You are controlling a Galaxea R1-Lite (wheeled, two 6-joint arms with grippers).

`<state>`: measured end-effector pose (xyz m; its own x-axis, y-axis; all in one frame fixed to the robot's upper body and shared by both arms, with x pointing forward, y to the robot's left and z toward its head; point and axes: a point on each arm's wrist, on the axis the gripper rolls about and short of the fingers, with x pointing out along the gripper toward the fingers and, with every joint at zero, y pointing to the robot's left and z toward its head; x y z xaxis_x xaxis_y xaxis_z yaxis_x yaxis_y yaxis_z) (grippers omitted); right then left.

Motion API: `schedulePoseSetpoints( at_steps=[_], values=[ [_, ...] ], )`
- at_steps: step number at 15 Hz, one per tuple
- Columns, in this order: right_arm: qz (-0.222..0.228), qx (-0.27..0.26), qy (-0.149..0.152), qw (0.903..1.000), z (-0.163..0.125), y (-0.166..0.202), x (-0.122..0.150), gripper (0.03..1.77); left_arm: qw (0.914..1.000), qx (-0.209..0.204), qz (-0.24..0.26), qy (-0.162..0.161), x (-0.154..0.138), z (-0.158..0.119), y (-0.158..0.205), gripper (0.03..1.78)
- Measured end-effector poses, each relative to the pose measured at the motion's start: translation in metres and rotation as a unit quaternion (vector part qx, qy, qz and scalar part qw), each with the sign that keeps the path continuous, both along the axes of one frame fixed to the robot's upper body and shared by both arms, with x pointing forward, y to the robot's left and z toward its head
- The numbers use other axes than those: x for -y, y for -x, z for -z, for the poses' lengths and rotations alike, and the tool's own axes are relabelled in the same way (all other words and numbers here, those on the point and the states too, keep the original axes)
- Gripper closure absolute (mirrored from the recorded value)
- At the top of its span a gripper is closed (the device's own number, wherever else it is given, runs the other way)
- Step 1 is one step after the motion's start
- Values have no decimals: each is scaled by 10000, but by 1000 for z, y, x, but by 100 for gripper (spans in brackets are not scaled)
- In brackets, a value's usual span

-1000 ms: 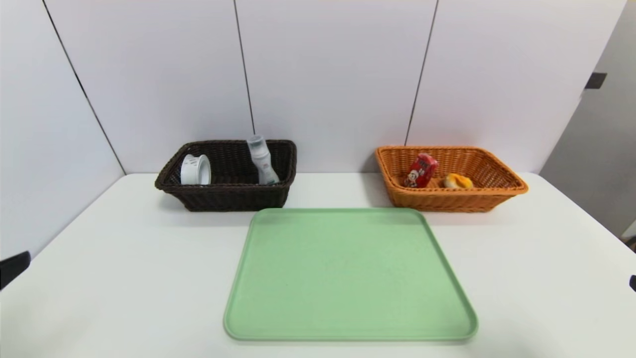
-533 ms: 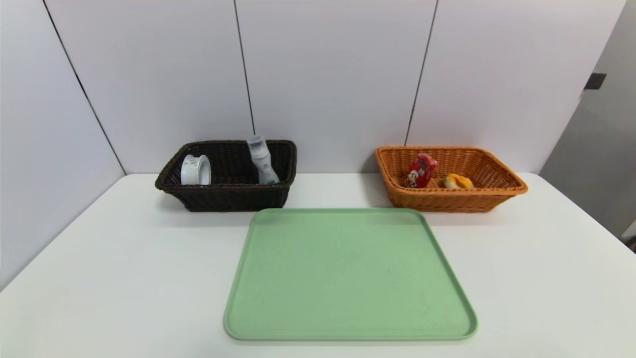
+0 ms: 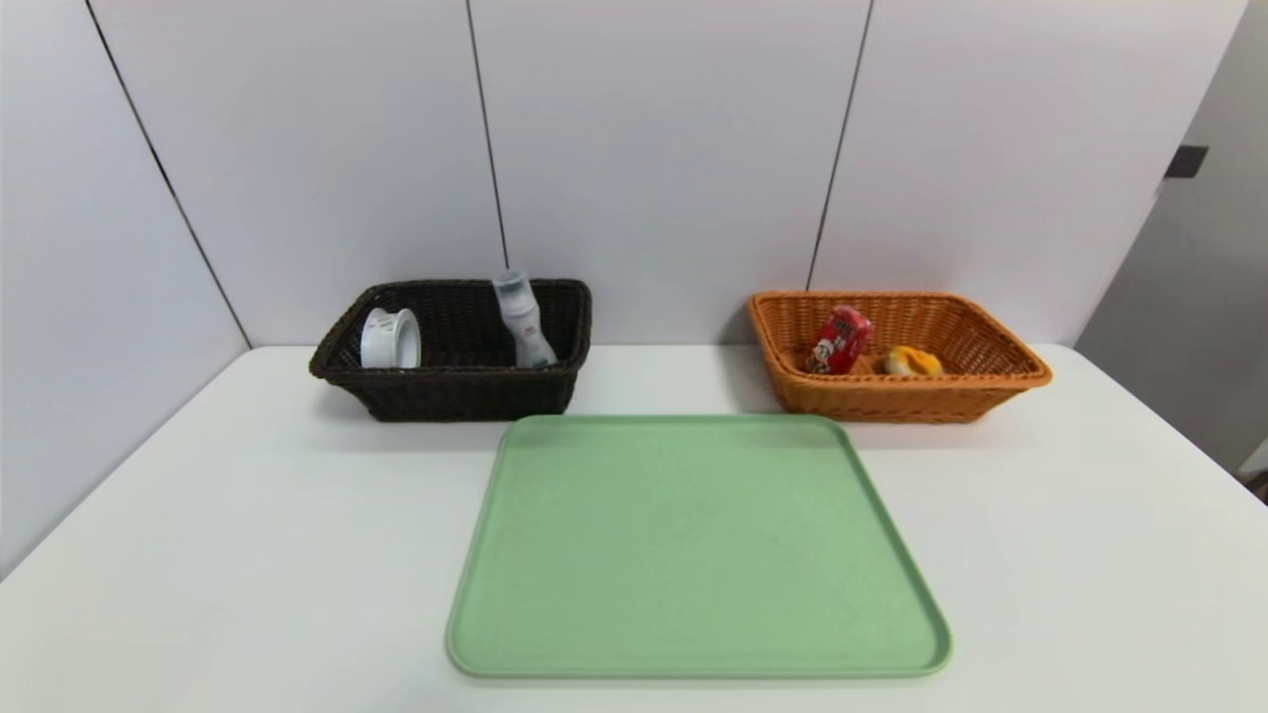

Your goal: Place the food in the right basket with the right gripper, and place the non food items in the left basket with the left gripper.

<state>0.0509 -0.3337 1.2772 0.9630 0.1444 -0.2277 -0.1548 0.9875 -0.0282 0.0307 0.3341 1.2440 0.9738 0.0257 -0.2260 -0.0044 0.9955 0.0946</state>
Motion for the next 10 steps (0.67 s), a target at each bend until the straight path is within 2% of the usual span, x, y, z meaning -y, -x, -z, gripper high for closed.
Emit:
schedulePoseSetpoints(
  at_steps=[2, 6, 8, 10],
  values=[
    [37, 143, 4, 9999, 10, 7, 0, 9, 10000, -53, -11, 48, 0, 13, 6, 12],
    [185, 576, 44, 9982, 35, 17, 0, 9, 9998, 104, -49, 134, 0, 22, 5, 12],
    [450, 965, 103, 9943, 43, 12, 1, 9, 9997, 177, -47, 131, 0, 29, -3, 12],
    [522, 1296, 159, 9901, 52, 3, 2, 9, 9992, 374, -31, 99, 0, 38, -14, 12]
  ],
)
